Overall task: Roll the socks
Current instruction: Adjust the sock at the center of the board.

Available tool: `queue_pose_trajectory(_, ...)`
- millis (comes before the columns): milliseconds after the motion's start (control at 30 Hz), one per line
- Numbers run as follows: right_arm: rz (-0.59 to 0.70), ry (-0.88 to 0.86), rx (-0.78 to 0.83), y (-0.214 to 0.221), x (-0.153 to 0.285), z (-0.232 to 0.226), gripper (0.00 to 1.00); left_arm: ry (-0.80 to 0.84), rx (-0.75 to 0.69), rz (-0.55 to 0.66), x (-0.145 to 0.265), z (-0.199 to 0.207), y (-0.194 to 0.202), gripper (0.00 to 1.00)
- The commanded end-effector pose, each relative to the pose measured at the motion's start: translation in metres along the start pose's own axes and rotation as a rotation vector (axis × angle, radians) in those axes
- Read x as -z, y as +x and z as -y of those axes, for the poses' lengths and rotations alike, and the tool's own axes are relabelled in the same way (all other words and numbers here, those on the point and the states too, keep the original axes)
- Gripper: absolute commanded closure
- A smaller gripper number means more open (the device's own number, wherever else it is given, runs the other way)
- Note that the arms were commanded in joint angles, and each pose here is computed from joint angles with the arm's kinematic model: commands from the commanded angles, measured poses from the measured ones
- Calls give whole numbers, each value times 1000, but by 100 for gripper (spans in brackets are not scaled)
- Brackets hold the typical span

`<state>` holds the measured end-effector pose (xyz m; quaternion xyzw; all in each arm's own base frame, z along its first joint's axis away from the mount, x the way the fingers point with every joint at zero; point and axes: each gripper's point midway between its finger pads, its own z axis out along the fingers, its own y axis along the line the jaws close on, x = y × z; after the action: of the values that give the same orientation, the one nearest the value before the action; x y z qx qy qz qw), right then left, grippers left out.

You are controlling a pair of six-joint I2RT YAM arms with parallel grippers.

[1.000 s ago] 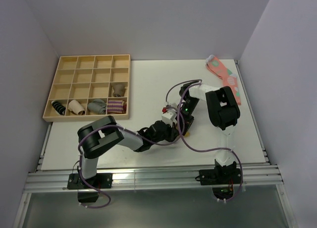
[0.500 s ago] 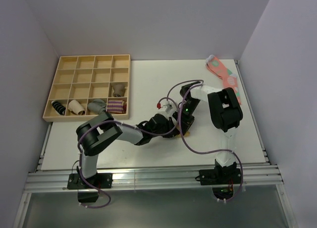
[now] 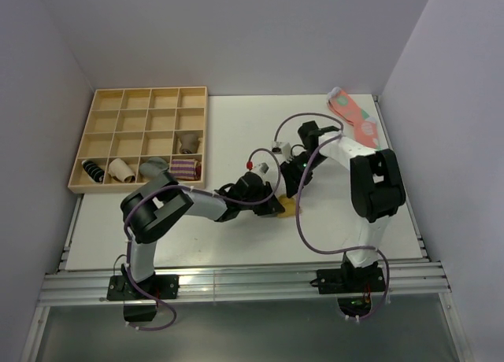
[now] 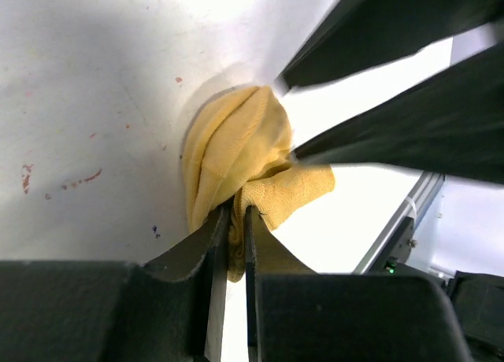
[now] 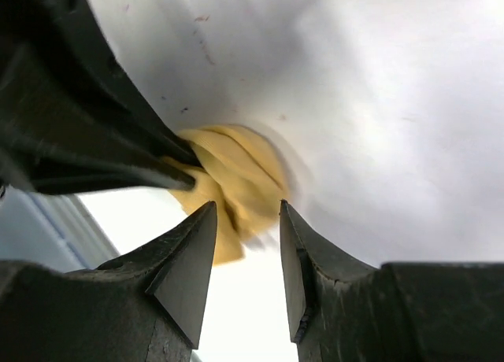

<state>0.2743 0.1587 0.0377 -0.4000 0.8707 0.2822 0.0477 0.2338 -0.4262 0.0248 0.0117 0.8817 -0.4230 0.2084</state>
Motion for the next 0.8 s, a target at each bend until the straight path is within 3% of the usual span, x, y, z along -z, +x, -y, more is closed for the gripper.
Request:
queue_pose_trajectory(0,148,55,109,-22,26,6,55,-231,51,-179,12,-72,47,100)
queue_pose_trajectory(533,320,169,499,8,46,-24,51,-168,138,-305,25,-75,39,100)
queue_pose_trajectory(767,279,184,624,20,28,-43,49,-162,147,-343,24,-72,33,100)
